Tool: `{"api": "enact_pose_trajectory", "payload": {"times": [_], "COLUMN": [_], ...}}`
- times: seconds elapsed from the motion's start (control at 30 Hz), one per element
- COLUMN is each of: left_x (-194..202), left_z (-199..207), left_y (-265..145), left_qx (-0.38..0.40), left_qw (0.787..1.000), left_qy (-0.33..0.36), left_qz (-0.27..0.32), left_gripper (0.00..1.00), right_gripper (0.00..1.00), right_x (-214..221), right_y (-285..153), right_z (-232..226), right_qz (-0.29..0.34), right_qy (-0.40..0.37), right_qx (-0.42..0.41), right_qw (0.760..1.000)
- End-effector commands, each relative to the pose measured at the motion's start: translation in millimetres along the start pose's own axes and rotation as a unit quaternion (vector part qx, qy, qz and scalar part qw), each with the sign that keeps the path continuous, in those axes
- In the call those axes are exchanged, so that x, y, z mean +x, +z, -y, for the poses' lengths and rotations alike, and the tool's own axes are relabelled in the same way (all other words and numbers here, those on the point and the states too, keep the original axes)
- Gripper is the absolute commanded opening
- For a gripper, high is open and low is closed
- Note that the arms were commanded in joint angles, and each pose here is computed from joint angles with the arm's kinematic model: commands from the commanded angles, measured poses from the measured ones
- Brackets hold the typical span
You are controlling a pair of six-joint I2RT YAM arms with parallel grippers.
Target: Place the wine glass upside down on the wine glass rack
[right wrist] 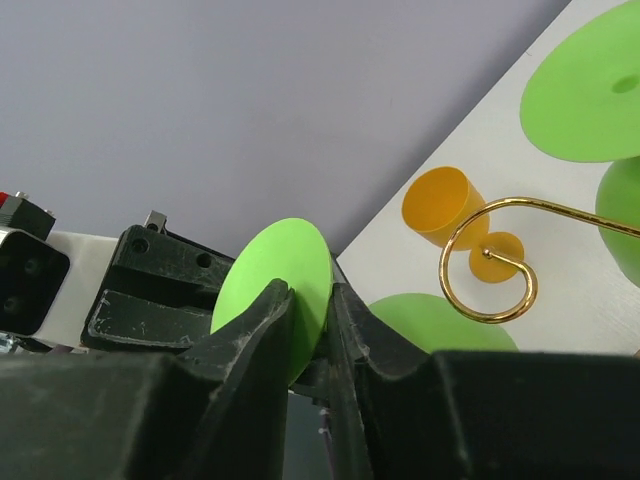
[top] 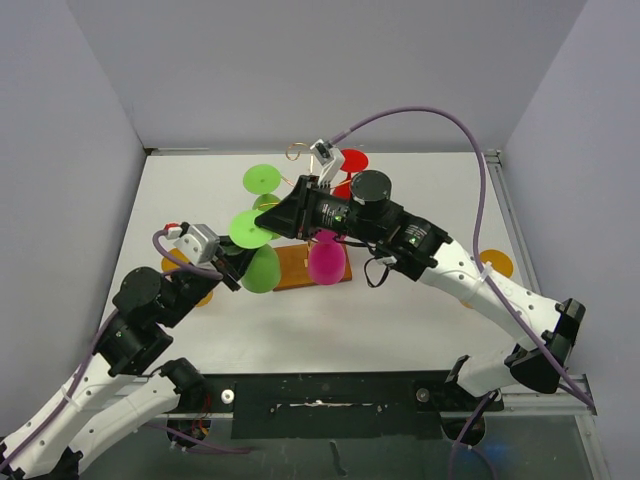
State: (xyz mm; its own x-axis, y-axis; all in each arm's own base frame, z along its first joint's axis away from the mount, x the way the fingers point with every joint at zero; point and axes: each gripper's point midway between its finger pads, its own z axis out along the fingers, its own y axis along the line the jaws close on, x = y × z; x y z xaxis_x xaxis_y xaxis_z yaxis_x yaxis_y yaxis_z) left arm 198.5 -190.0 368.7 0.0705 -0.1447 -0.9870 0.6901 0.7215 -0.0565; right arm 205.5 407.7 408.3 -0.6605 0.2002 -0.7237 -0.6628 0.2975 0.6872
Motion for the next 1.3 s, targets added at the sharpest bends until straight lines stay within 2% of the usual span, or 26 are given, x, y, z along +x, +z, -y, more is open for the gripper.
{"api": "enact_pose_trajectory", "payload": {"times": [0.0, 0.1, 0.13, 0.33, 0.47, 0.73, 0.9, 1.27], "left_x": [-18, -16, -15, -13, -7, -5, -9, -6], "left_z": [6, 7, 9, 10, 9, -5, -14, -40], "left_y": [-1, -3, -3, -9, -13, -26, -33, -39], "left_qx": [0.017, 0.022, 0.025, 0.026, 0.024, -0.014, -0.039, -0.115], "left_qw": [0.999, 0.999, 0.999, 0.999, 1.0, 1.0, 0.999, 0.992], "left_qy": [0.006, 0.004, 0.003, -0.006, -0.006, -0.002, -0.001, -0.015], "left_qz": [0.035, 0.035, 0.034, 0.028, 0.013, 0.013, 0.028, 0.045], "left_gripper": [0.0, 0.0, 0.02, 0.36, 0.47, 0.51, 0.47, 0.47], "right_gripper": [0.11, 0.0, 0.0, 0.0, 0.0, 0.0, 0.0, 0.0], "right_x": [-20, -20, -20, -17, -20, -32, -40, -48], "right_y": [-15, -15, -15, -15, -18, -26, -28, -29], "right_z": [-33, -32, -32, -31, -30, -13, 3, 26], "right_qz": [0.036, 0.039, 0.04, 0.042, 0.053, 0.086, 0.103, 0.12], "right_qy": [0.028, 0.046, 0.052, 0.087, 0.104, 0.127, 0.144, 0.16], "right_qx": [-0.046, -0.044, -0.043, -0.045, -0.043, -0.015, 0.0, 0.024], "right_qw": [0.998, 0.997, 0.997, 0.994, 0.992, 0.988, 0.984, 0.98]}}
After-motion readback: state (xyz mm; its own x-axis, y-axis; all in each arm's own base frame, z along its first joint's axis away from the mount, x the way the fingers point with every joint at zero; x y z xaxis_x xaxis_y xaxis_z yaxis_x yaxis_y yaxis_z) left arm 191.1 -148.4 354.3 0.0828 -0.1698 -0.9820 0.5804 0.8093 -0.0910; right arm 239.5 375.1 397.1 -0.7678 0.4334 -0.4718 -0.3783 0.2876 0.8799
